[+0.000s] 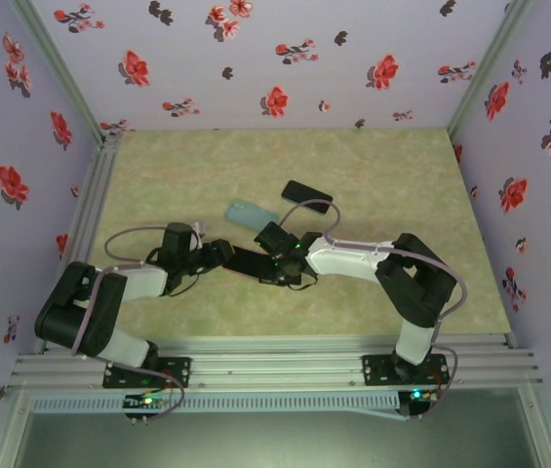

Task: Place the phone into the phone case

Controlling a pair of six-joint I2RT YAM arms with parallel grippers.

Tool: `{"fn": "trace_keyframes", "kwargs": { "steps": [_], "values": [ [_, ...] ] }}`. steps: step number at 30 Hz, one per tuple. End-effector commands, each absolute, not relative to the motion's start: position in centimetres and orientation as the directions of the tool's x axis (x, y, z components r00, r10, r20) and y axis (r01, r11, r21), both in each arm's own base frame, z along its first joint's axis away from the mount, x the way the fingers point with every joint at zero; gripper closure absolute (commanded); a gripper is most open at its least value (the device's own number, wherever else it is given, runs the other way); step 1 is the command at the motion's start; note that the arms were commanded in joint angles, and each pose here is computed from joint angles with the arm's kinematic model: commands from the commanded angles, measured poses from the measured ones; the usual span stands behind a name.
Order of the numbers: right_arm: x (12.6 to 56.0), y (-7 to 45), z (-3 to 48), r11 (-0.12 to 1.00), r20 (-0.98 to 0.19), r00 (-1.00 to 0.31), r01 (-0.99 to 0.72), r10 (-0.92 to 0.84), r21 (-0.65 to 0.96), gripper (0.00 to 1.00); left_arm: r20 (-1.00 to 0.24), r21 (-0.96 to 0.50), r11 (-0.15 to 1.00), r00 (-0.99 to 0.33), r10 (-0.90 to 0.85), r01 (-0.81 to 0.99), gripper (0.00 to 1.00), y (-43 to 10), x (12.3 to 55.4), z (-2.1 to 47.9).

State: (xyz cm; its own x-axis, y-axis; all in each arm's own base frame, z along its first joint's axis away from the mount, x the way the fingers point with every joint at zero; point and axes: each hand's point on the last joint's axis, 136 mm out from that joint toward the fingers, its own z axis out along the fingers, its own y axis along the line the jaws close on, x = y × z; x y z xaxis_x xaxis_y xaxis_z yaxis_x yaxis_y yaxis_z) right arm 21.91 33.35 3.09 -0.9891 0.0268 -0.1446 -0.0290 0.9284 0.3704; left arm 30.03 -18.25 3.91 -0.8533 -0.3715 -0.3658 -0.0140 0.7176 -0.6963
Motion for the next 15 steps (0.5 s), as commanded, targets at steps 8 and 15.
{"fn": "trace_keyframes", "kwargs": {
  "steps": [8, 15],
  "values": [
    [18.1, 28.4, -4.3, 0.991, -0.004, -0.999, 0.045, 0.046, 0.129, 1.0, -0.364, -0.688, 0.726, -0.858, -0.362, -0.014, 0.43, -17.9, 29.8, 3.6],
    [17.1, 27.8, -6.2, 0.988, 0.043, -0.996, 0.088, 0.084, 0.123, 1.0, -0.356, -0.687, 0.726, -0.862, -0.361, -0.02, 0.43, -17.8, 29.6, 3.3]
  ]
}}
